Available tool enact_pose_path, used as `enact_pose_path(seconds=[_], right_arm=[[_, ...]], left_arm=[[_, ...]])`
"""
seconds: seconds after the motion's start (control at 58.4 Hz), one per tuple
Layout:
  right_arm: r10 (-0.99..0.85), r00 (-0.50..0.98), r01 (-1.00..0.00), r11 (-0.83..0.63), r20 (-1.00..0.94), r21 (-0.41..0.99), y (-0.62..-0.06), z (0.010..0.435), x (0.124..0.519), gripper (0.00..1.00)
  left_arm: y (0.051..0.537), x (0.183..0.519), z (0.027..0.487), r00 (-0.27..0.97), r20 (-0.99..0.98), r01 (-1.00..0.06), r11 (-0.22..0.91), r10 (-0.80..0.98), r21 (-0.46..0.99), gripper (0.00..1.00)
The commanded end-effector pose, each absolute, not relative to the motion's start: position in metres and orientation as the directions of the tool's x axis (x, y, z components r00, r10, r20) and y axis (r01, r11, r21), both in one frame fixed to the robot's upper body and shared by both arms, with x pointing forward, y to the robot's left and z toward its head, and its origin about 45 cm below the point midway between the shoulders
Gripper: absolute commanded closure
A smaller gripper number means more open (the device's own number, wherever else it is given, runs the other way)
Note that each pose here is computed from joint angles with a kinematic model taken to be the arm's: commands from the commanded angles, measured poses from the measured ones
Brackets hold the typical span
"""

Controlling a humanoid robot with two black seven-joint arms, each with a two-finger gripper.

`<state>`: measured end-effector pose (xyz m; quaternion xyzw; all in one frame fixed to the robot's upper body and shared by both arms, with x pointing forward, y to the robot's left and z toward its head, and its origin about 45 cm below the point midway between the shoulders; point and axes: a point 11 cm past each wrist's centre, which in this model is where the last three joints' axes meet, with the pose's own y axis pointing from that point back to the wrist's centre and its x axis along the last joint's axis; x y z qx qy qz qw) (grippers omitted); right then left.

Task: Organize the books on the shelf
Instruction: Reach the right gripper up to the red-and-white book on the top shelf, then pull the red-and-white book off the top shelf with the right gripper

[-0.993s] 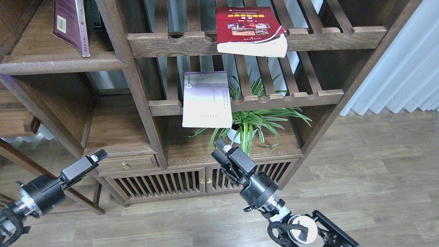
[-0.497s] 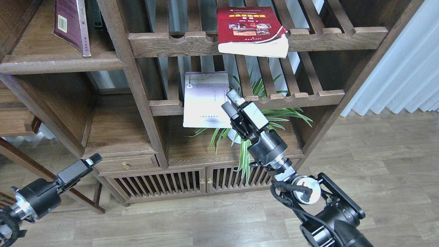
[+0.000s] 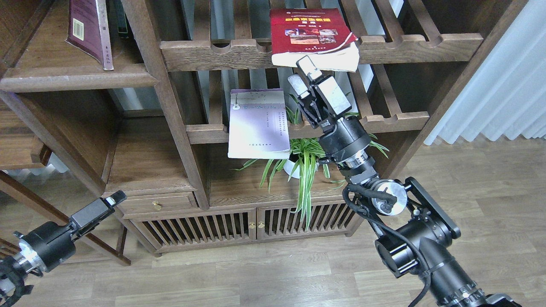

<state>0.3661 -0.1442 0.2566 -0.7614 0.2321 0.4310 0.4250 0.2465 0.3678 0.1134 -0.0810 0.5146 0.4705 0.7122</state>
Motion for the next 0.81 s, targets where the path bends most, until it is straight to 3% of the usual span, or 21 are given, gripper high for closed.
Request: enact_pose_path(seconds=[0.0,0.788], right_arm=[[0.012,0.525,-0.718,-0.529,-0.851,-0.451,-0.145,0.259,0.368,0.10],[-0.061,0.449,-0.776,-0.522,-0.892,-0.355,-0.139,0.272,0.392,0.09]], left_arm=[[0.367,0.247,0.114,0.030,-0.809,-0.753,0.546,0.586,0.368,0.00],[0.367,0.248,0.114,0.032,-0.809,-0.753,0.546,0.588,0.367,0.00]])
